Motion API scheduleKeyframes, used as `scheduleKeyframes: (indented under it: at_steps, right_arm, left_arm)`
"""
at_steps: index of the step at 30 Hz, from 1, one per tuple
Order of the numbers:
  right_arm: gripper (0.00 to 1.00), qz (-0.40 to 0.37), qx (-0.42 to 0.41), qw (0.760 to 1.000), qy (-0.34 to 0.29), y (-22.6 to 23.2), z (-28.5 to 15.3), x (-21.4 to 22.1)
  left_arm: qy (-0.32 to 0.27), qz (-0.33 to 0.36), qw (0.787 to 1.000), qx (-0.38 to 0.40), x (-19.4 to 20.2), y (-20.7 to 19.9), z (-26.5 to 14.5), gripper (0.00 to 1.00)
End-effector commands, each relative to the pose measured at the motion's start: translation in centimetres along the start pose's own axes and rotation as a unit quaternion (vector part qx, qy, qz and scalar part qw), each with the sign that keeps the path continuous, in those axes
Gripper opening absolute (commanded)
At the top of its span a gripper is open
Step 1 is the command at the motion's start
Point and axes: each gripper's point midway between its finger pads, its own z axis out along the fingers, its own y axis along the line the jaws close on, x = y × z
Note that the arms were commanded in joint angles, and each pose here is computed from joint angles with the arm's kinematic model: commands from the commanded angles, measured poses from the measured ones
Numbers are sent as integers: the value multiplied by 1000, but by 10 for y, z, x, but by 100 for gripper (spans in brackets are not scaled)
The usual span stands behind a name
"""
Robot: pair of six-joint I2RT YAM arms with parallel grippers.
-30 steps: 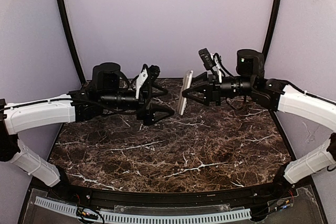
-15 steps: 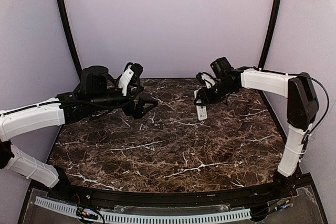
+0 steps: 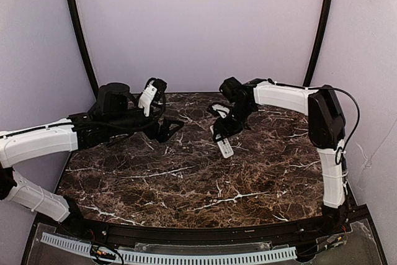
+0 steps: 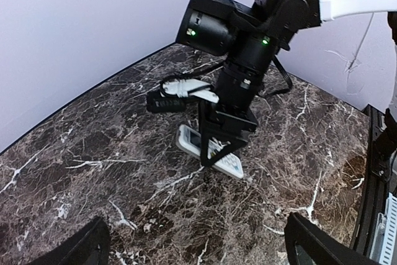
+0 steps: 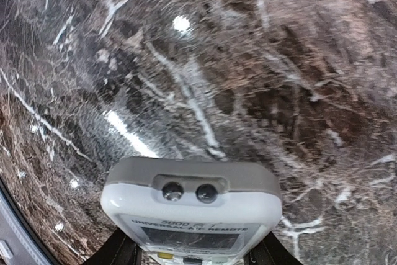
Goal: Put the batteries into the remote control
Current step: Place the remote control at the center of the board.
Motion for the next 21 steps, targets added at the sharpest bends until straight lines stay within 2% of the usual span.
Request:
scheduleKeyframes:
  at_steps: [1,6,14,21]
  right_arm:
    - [31,-25,-20,999,38,28,11,9]
    - [31,-51,-14,997,65,49,29,12]
    - [31,-66,0,994,87,61,54,13]
    - [32,-67,8,994,82,64,64,8]
  left_arm:
    - [1,-20,998,-52,2,21,-9,99]
    - [1,-19,997,-72,4,29,-13,99]
    - [-24,-37,987,-156,1,60,-37,99]
    - [-36,-40,985,-164,1,63,-44,99]
